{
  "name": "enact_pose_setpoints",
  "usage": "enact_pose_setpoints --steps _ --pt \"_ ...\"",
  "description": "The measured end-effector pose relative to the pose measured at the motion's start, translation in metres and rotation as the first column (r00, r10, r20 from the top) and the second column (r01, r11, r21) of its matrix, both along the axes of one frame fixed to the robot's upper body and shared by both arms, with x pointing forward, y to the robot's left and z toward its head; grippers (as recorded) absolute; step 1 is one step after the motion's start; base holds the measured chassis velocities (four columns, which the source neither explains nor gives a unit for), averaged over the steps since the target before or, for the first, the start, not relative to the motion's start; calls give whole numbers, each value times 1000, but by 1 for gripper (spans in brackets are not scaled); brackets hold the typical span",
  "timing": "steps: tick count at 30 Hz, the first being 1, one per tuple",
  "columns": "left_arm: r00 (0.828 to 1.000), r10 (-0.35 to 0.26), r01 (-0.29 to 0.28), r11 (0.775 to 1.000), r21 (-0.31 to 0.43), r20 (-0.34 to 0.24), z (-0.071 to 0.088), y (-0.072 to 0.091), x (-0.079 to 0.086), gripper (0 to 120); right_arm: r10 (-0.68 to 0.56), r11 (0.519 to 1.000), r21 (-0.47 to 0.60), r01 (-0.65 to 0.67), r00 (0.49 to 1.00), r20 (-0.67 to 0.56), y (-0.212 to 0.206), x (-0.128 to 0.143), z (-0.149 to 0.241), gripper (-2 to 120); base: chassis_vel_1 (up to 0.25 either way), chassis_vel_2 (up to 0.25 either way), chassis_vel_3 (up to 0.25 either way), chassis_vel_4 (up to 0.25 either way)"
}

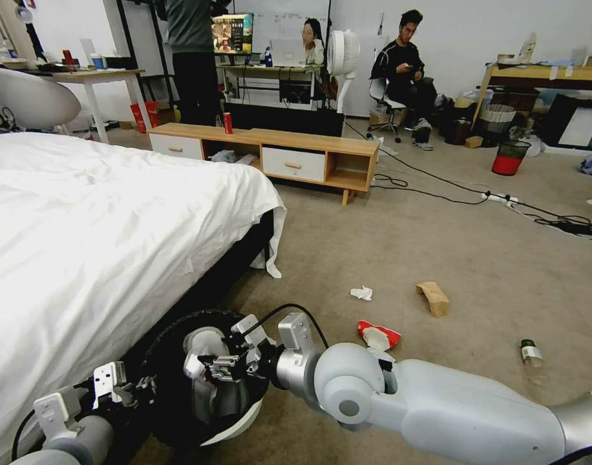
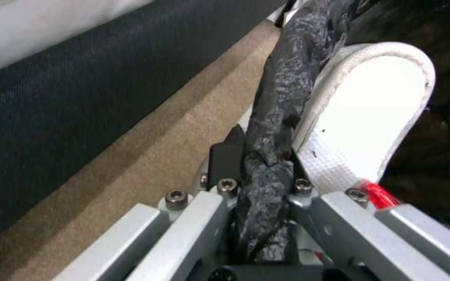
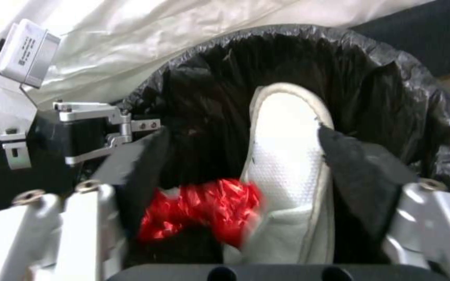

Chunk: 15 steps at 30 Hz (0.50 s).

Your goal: Pick up the trash bin and place the garbage on the floor into it.

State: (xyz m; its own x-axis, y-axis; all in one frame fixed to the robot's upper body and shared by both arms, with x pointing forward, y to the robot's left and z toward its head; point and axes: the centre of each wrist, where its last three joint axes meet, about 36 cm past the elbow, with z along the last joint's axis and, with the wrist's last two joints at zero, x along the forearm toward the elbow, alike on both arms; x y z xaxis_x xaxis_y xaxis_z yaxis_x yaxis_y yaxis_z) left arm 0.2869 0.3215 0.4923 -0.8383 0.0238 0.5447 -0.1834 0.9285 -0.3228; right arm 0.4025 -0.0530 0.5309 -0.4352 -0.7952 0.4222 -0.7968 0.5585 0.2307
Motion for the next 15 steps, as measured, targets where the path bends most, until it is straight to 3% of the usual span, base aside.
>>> enact_pose_setpoints --steps 5,15 --pt "1000 1 -1 1000 1 -4 -1 0 -1 2 -14 1000 24 13 1000 26 0 3 6 99 0 0 0 0" --pt "1000 4 -4 1000 8 -11 -3 3 -1 2 -80 982 183 54 987 138 -27 15 63 100 0 0 0 0"
